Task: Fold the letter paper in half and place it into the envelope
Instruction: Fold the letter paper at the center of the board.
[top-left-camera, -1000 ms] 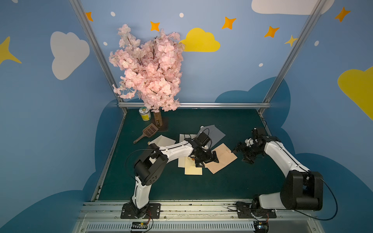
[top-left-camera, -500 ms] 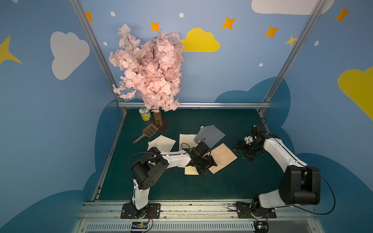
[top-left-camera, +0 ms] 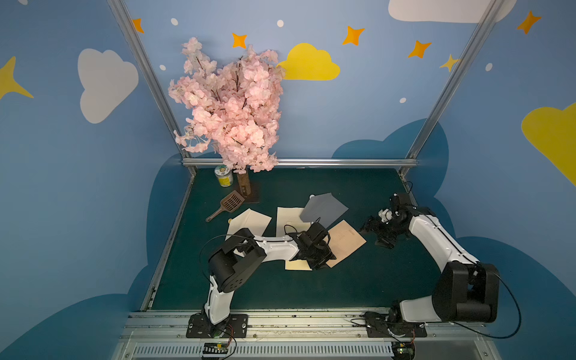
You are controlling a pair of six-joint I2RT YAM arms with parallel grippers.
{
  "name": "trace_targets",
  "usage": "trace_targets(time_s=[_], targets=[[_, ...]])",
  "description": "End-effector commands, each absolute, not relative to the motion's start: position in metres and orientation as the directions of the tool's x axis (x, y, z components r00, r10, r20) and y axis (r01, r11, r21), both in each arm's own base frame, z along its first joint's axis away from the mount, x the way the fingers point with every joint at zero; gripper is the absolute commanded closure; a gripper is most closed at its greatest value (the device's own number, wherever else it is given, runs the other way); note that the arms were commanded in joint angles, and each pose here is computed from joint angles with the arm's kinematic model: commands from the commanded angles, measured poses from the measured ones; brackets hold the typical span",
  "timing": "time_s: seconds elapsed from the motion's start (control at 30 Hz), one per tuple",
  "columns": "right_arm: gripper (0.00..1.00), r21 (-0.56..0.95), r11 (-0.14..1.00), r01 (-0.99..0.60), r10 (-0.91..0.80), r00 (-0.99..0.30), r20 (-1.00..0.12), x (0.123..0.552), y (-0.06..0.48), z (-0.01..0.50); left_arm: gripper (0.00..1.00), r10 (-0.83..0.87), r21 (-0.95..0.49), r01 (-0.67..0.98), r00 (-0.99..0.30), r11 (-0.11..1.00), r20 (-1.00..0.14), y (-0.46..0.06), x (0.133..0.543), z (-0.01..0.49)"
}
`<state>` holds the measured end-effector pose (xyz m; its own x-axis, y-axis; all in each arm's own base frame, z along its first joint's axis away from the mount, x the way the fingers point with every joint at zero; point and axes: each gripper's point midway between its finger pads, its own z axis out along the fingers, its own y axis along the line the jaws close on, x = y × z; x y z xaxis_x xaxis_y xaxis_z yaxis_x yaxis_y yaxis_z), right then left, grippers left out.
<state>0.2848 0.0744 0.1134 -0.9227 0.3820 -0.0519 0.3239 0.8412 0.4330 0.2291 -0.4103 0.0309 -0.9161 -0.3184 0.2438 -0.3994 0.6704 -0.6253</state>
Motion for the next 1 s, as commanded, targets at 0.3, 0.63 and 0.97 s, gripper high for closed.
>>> trace_targets(time_s=[0.3,0.63,0.97], targets=[[0.13,0.449,0.840,0.304,0.367,-0.928,-0.058,0.294,0.076,0.117,0.87,-0.303,-0.611,-0.382,-0.924,0.693,0.234,-0.410,0.237,0.019],[0.13,0.456,0.843,0.285,0.350,-0.935,-0.062,0.298,0.078,0.113,0.97,-0.153,-0.606,-0.204,-0.979,0.769,0.136,-0.421,0.247,0.036],[0.13,0.424,0.861,0.280,0.320,-0.947,-0.026,0.311,0.076,0.099,0.97,0.036,-0.552,0.027,-0.999,0.833,0.006,-0.406,0.271,0.048]])
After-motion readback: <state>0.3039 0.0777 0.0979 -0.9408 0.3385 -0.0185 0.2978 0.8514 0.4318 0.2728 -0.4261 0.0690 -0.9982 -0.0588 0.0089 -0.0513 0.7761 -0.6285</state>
